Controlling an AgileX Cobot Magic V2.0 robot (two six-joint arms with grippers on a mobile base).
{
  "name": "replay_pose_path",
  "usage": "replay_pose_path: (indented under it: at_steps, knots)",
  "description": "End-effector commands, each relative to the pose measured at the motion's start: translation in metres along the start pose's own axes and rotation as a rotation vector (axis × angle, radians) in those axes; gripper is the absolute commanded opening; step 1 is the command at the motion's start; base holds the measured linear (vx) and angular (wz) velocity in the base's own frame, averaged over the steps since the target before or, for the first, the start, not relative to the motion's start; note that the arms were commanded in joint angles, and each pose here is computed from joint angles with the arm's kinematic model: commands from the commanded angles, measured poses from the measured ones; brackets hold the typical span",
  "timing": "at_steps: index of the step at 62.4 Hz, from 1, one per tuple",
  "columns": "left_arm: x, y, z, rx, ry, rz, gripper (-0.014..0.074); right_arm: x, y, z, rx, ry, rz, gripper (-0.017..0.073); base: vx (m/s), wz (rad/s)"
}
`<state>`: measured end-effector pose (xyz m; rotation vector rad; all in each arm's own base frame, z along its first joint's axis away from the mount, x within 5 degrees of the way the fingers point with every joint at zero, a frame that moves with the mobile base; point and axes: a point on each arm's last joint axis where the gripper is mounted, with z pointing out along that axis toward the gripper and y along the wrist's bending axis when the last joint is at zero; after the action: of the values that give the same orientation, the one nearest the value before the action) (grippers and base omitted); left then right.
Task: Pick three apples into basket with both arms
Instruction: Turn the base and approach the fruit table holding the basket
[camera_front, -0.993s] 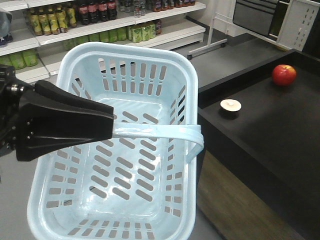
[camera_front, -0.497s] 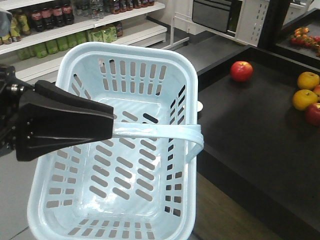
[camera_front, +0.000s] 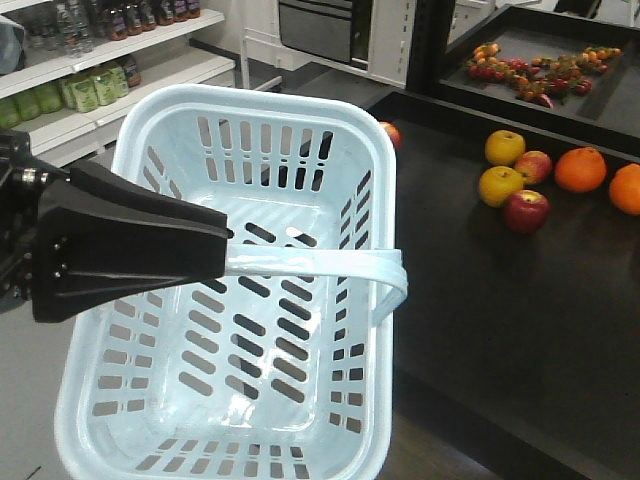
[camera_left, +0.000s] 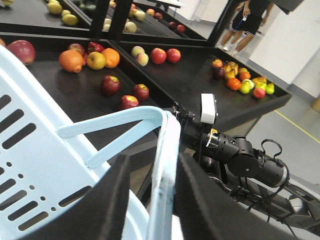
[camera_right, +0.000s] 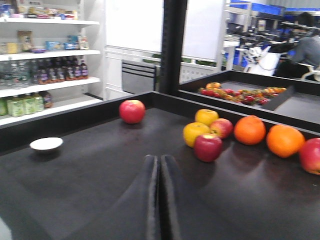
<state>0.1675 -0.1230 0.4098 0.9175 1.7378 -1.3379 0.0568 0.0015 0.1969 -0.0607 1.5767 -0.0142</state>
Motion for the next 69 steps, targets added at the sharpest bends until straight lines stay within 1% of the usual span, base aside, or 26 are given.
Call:
replay_pose_path:
  at_steps: [1, 34, 69]
  knots:
    - [-0.0053, -0.0072, -0.0042, -0.041, 0.003, 0.064, -0.0008, -0.0039, 0.0001, -0.0005, 0.002, -0.074, -0.003, -0.0003, 0.10, -0.40]
    - [-0.0053, -0.0072, -0.0042, -0.041, 0.003, 0.064, -0.0008, -0.0039, 0.0001, -0.0005, 0.002, -0.074, -0.003, -0.0003, 0.10, -0.37]
    - [-0.0053, -0.0072, -0.0042, -0.041, 0.003, 0.064, -0.0008, -0.0039, 0.0001, -0.0005, 0.002, -0.074, -0.003, -0.0003, 0.06, -0.18]
